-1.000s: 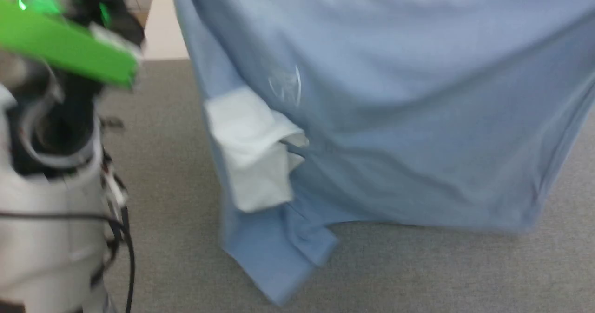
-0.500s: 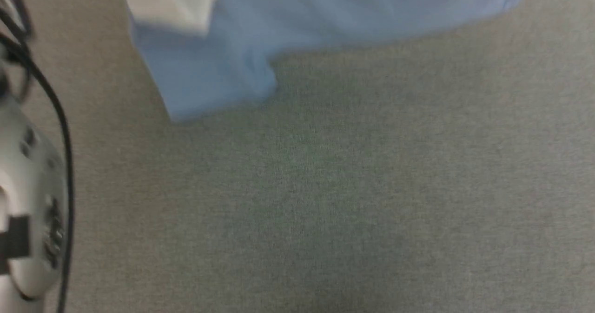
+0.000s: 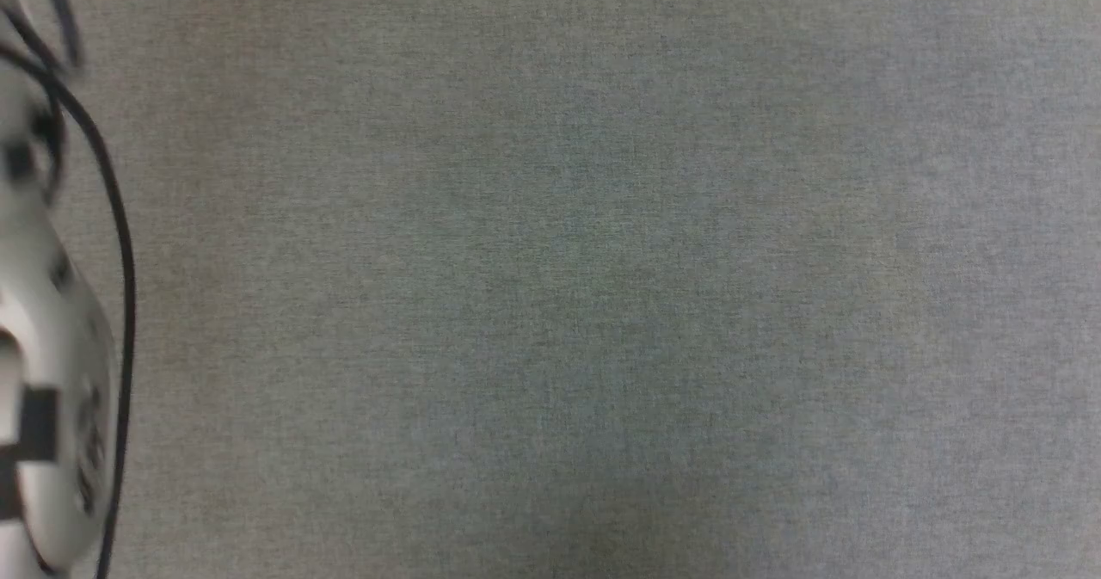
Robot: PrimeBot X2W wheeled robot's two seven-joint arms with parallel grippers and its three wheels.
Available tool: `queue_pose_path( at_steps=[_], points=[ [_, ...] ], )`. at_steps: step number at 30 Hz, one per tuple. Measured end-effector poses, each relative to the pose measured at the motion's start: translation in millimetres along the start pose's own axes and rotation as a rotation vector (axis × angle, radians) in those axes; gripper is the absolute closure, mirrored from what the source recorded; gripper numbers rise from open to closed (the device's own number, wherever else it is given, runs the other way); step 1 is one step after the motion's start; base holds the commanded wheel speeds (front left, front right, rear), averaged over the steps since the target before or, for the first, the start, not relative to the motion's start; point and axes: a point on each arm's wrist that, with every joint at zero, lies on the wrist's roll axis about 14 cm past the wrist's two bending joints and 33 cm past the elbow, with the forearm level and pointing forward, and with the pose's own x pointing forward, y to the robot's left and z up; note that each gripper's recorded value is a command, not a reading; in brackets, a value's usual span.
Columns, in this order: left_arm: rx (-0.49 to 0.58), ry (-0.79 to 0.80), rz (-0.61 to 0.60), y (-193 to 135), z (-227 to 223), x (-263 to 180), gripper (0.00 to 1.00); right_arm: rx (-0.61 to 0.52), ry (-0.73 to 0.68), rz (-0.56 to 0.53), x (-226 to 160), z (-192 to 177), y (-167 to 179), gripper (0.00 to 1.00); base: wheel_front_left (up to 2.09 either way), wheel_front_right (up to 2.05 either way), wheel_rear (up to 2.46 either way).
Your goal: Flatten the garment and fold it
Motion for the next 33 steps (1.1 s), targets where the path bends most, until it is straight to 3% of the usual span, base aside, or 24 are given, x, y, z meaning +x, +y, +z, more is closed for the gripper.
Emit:
queue_pose_path(
  at_steps=[5,10,19,33],
  points=[
    [0.044,0.281,0.136,54.0,-83.4,-78.4,1.0,0.161,0.178,0.085,-46.1,-74.7,46.3,1.0,0.0,0.0,0.0],
    [0.092,0.475,0.203,69.9,-116.8,-169.4,1.0,0.317,0.307,0.1,-111.0,-114.3,72.9,1.0,0.0,0.0,0.0],
    [0.021,0.783,0.219,24.0,-147.4,-324.7,1.0,0.395,0.467,0.077,-215.3,-133.5,86.2,1.0,0.0,0.0,0.0],
    [-0.086,0.93,0.352,-32.3,-131.6,-453.1,1.0,0.314,0.8,0.139,-350.5,-146.5,92.3,1.0,0.0,0.0,0.0]
  ],
)
